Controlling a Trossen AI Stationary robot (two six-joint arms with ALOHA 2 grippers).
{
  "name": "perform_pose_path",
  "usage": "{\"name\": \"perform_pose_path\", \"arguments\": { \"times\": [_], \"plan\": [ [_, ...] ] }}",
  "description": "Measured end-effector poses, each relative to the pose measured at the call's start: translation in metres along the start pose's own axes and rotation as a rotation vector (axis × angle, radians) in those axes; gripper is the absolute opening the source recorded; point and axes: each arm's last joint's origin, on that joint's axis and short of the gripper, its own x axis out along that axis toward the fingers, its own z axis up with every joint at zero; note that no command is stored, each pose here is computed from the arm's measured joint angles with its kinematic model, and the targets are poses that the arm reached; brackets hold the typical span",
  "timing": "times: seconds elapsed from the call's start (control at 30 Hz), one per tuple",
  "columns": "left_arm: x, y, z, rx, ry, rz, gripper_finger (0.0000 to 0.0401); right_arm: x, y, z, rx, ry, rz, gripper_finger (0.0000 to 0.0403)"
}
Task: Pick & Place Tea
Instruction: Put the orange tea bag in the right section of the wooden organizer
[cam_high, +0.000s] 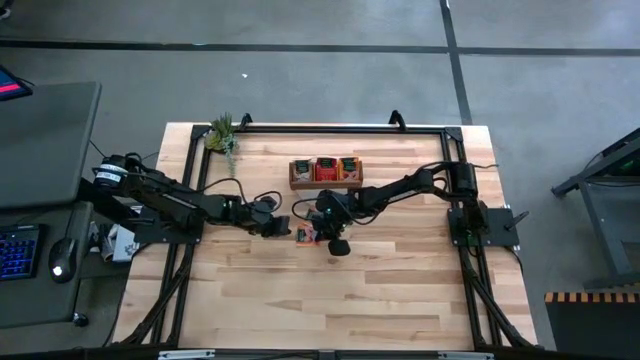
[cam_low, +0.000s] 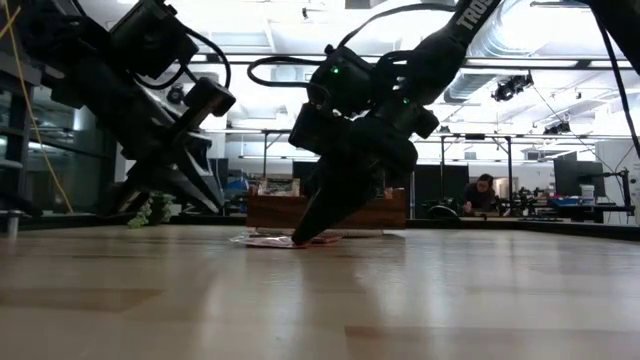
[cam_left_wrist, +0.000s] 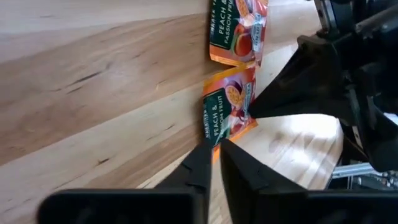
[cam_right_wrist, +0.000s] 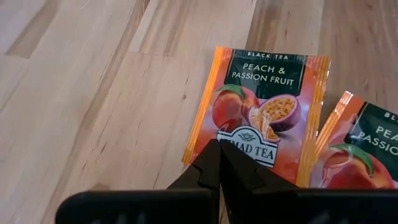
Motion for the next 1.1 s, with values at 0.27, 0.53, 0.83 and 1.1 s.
{"name": "perform_pose_path", "arguments": {
  "times": [0.27,0.53,0.83,1.1],
  "plan": [
    [0.0,0.0,0.0,-0.061,-0.013,0.004,0.0143,0.0,0.0,0.0,-0.001,-0.003,-0.005,0.0],
    [0.018,0.011,-0.002,-0.085,0.017,0.051,0.019,0.001,-0.001,0.001,-0.002,-0.014,-0.01,0.0],
    [0.035,0.012,-0.004,-0.124,0.02,-0.014,0.019,0.001,-0.001,0.001,0.012,-0.019,-0.011,0.0],
    [0.037,0.016,-0.004,-0.138,0.024,0.007,0.019,0.001,-0.001,0.002,0.008,-0.029,-0.012,0.0]
  ]
}}
